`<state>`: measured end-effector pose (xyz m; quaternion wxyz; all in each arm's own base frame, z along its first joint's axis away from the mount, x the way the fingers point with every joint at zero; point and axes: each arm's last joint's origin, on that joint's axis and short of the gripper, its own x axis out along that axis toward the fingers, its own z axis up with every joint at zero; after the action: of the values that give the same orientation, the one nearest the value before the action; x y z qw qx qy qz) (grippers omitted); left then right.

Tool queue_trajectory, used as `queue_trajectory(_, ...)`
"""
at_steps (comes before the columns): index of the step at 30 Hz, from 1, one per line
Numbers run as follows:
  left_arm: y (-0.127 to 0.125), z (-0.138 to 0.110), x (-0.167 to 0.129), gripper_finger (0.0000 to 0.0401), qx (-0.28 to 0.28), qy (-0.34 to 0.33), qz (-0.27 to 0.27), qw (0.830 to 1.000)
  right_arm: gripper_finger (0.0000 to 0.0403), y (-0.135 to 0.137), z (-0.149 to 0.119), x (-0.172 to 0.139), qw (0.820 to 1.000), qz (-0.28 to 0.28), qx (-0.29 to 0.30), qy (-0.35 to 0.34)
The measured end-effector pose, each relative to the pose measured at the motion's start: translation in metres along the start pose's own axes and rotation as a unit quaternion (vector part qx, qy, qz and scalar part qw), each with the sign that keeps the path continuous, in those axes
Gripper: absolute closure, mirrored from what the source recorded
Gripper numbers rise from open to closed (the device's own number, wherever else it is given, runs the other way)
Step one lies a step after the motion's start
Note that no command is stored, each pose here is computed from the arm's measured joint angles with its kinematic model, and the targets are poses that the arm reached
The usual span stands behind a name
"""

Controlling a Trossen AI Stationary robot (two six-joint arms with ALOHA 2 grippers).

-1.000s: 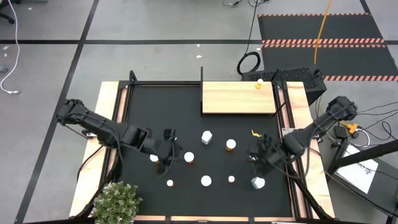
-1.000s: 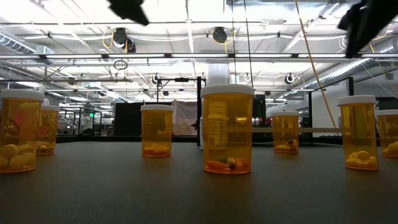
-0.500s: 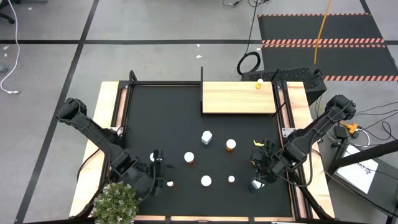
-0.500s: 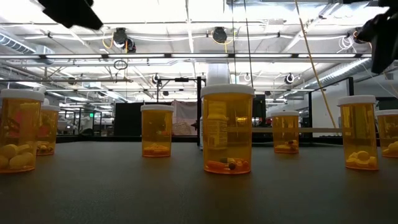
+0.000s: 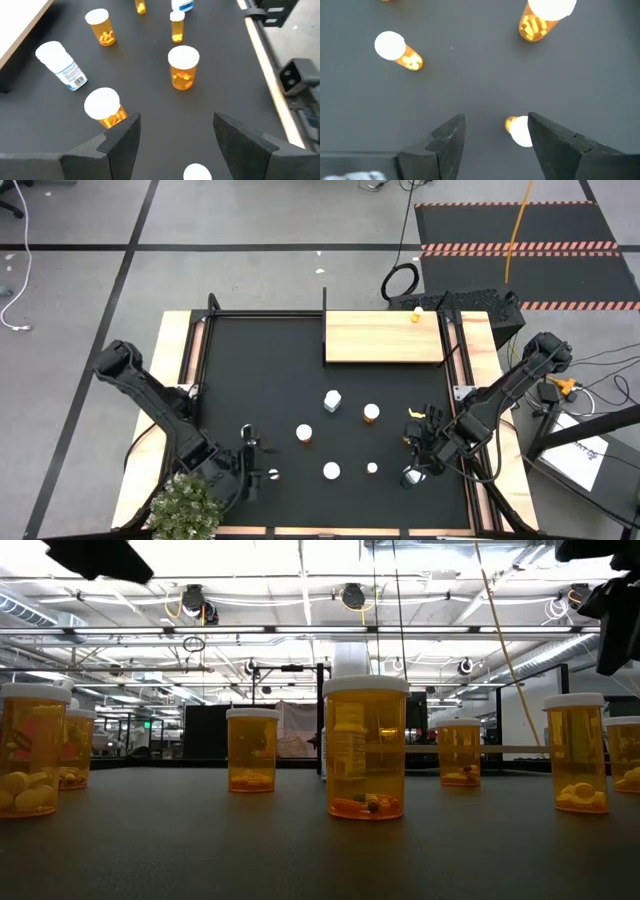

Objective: Pick and place medicine bottles onto shelf by color
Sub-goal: Put the small orange pill bottle on the shelf aligned with the other small orange pill bottle

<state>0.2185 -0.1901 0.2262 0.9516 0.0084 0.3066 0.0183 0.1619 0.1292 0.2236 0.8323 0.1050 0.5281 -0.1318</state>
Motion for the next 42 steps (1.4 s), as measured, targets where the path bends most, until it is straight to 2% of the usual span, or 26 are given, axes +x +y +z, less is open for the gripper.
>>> queue_trajectory(9,0.001,-0.005,0.013,0.0153,0.006,0.015,0.015,1.0,0.0212,-0.002,-0.002,0.0,0.998,0.002,-0.055,0.025)
queue_trajectory(14,0.001,-0.004,0.013,0.0153,0.011,0.015,0.016,1.0,0.0196,-0.008,-0.006,0.008,0.996,-0.022,-0.077,0.03)
queue_trajectory(21,0.001,-0.003,0.013,0.0153,0.02,0.012,0.014,1.0,0.0162,-0.019,-0.009,0.023,0.995,-0.03,-0.068,0.059)
queue_trajectory(26,-0.001,0.0,0.013,0.0153,0.035,-0.003,0.004,0.999,0.0157,-0.024,-0.008,0.03,0.995,-0.03,-0.067,0.067)
queue_trajectory(31,-0.002,0.002,0.013,0.0153,0.046,-0.013,-0.001,0.999,0.0168,-0.025,-0.005,0.032,0.994,-0.007,-0.072,0.086)
queue_trajectory(36,-0.003,0.003,0.013,0.0153,0.047,-0.014,-0.003,0.999,0.0189,-0.026,-0.002,0.033,0.992,-0.003,-0.098,0.083)
queue_trajectory(42,-0.003,0.003,0.013,0.0153,0.046,-0.015,-0.004,0.999,0.0211,-0.029,0.001,0.035,0.991,0.003,-0.102,0.092)
